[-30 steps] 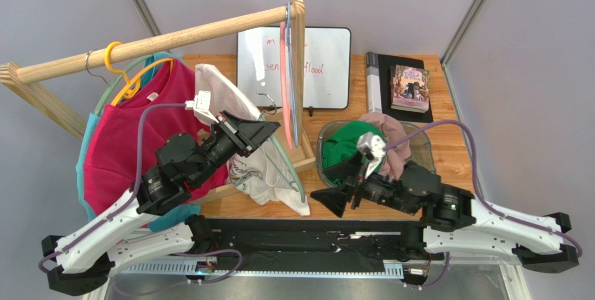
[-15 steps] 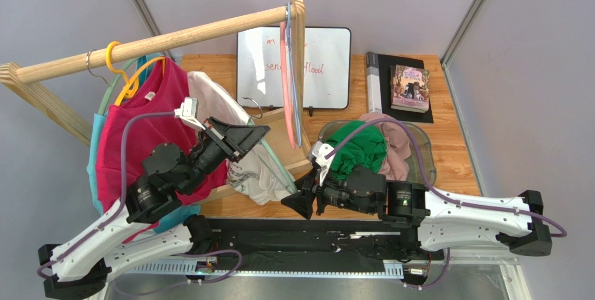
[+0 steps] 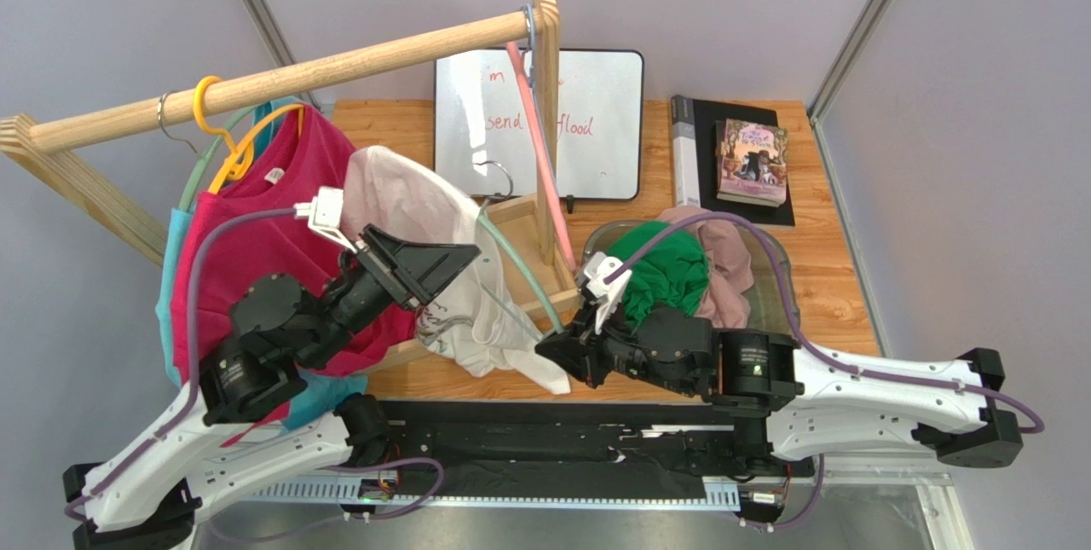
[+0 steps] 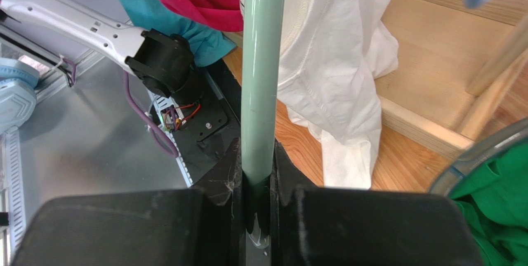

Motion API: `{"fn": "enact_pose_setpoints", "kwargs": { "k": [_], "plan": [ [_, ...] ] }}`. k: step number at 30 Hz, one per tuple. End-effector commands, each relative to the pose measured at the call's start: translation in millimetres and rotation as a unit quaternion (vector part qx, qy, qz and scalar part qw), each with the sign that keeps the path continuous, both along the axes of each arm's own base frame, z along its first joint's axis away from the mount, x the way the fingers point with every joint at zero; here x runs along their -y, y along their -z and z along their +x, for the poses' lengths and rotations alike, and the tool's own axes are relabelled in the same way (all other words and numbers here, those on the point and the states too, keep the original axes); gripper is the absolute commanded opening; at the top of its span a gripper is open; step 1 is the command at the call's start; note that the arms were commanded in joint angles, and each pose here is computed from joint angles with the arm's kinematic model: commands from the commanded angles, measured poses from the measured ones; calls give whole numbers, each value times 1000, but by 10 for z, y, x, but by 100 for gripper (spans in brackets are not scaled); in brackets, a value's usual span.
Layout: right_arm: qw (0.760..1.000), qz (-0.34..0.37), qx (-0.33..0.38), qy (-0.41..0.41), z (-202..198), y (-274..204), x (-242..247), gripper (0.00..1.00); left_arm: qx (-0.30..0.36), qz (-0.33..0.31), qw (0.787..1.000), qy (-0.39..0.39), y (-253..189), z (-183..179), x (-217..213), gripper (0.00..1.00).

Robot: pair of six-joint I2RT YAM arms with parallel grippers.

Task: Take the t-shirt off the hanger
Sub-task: Remove the tshirt from the hanger

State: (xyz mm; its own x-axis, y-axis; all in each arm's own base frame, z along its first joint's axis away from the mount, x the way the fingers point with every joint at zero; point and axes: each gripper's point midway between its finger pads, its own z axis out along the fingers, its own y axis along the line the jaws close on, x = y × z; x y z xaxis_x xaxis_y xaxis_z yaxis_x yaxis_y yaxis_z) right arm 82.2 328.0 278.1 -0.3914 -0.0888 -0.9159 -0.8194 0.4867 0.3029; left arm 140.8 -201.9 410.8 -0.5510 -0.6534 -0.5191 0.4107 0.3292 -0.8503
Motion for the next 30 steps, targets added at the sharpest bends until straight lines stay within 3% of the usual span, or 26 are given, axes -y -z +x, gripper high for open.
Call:
{"fn": "enact_pose_setpoints", "kwargs": {
  "k": [1, 7, 10, 11, 16, 19, 22, 23, 24, 25, 26, 28, 30],
  "plan": [
    [997, 67, -2, 37, 76, -513, 208, 0, 60, 69, 995, 27, 31, -180, -125, 60],
    [997, 80, -6, 7, -29, -654, 203, 0, 62, 194, 979, 18, 375, -29, -92, 53],
    [997, 83, -9, -2, -56, -702, 164, 0, 74, 237, 969, 22, 393, 57, -1, 56],
    [997, 82, -10, -7, -69, -700, 140, 0, 70, 256, 964, 16, 442, 118, 23, 66],
    [996, 82, -14, -18, -122, -715, 119, 0, 53, 292, 954, -36, 451, 285, -110, 66],
    [997, 77, -16, -27, -175, -710, 139, 0, 47, 299, 949, -83, 407, 376, -265, 46],
    [997, 72, -14, -39, -231, -712, 168, 0, 50, 306, 943, -125, 298, 452, -420, 32],
    [997, 71, -13, -40, -236, -716, 177, 0, 46, 311, 938, -144, 279, 490, -478, 32],
    [996, 72, -11, -44, -253, -728, 187, 0, 49, 307, 939, -150, 203, 486, -517, 37],
    [996, 70, -12, -45, -258, -714, 188, 0, 50, 307, 939, -150, 189, 489, -510, 52],
    [996, 69, -13, -46, -263, -704, 185, 0, 58, 306, 940, -138, 165, 474, -466, 59],
    [995, 75, -12, -56, -305, -728, 158, 0, 74, 295, 944, -125, 103, 472, -380, 68],
    [995, 75, -12, -67, -344, -733, 146, 0, 76, 296, 944, -127, 68, 489, -373, 68]
  ]
}}
